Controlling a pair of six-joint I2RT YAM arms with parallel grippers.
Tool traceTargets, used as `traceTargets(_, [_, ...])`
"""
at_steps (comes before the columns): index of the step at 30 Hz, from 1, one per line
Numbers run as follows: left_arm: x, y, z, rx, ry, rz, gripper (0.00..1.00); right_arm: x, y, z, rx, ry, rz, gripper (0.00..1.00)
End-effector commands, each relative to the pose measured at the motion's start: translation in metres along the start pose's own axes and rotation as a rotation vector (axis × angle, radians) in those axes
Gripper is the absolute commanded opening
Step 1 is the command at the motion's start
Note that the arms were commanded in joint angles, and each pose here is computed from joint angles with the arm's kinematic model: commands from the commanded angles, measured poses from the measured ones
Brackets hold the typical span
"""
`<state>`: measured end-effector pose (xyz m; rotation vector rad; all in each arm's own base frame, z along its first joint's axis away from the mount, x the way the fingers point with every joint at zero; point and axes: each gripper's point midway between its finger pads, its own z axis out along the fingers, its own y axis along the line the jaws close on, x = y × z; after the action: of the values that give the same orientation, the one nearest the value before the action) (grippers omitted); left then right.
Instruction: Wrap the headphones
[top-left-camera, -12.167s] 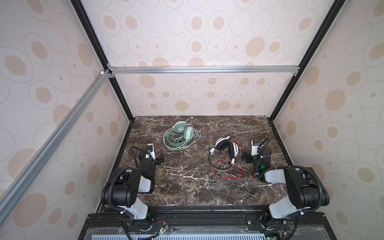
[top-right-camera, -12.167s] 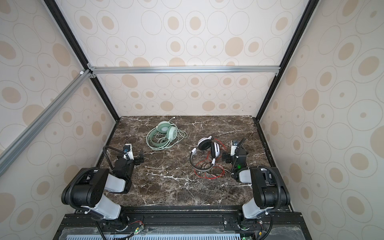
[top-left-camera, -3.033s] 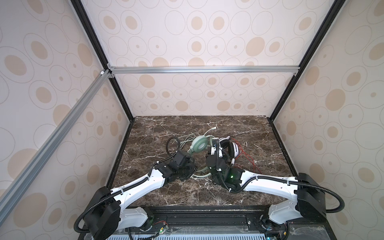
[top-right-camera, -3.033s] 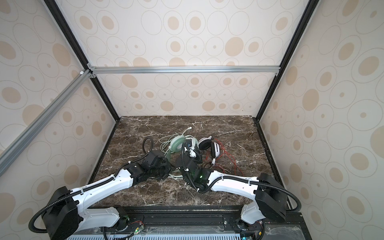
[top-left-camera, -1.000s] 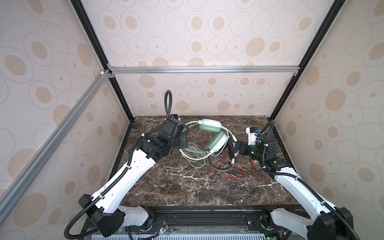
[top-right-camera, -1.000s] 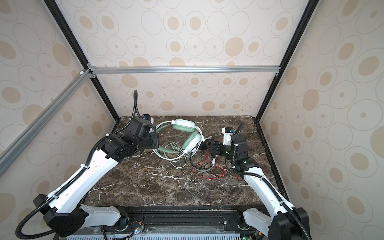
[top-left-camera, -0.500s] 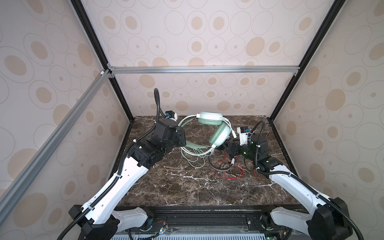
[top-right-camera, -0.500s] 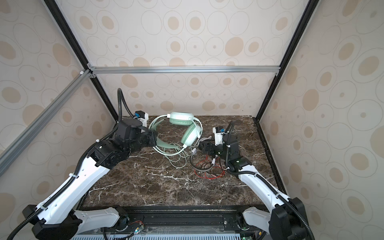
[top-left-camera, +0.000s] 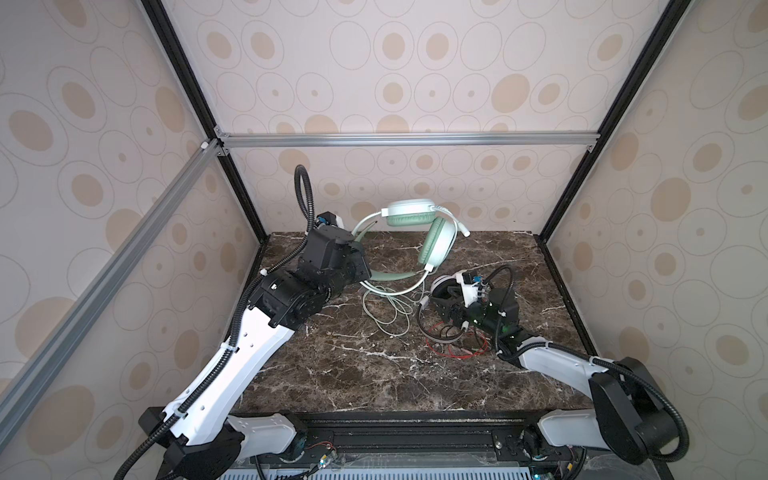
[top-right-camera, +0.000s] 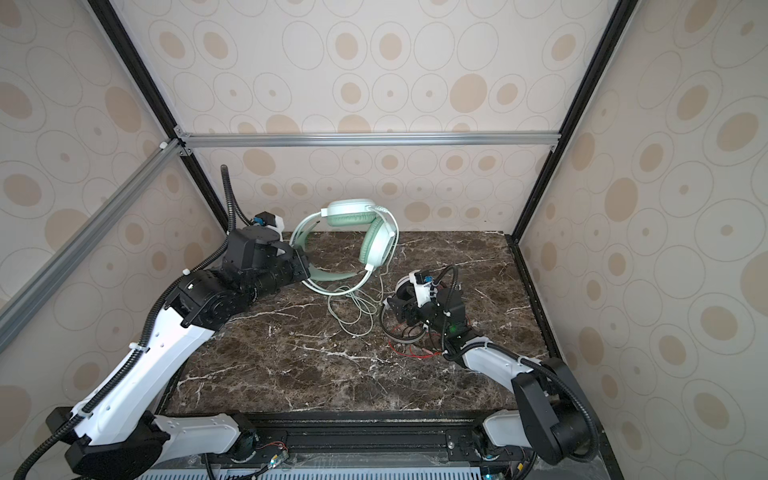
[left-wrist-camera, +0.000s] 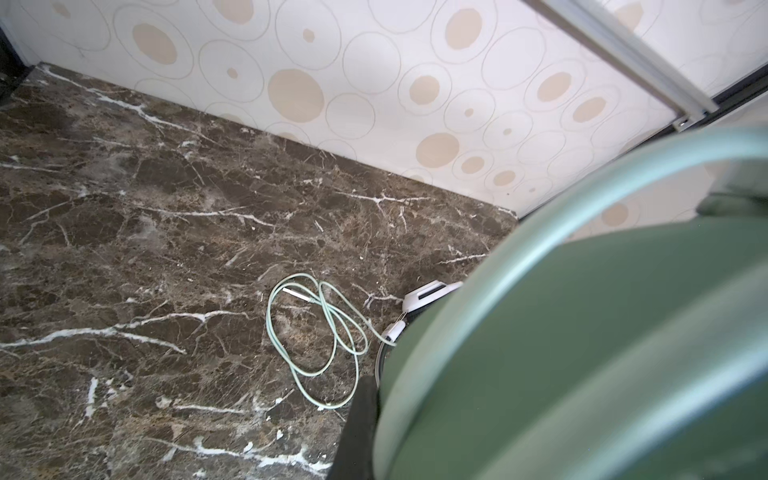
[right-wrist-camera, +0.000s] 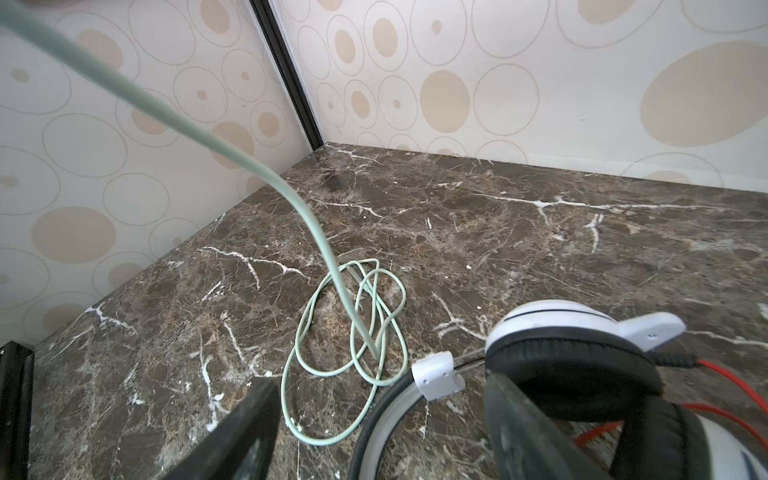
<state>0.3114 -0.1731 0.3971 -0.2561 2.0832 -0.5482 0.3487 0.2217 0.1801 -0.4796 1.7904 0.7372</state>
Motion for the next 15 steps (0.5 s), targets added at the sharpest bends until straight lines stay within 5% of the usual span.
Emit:
traceTargets(1, [-0.054, -0.035, -0.034, 0.153, -0.154, -0.104, 0.00, -0.022, 0.005, 0.015, -0.037, -0.081, 0.019, 0.74])
traceTargets(15, [-0.090, -0.053, -0.064, 0.234, -0.255, -0.132, 0.00, -0.024, 0.036, 0.055, -0.180, -0.140, -0.014, 0.77])
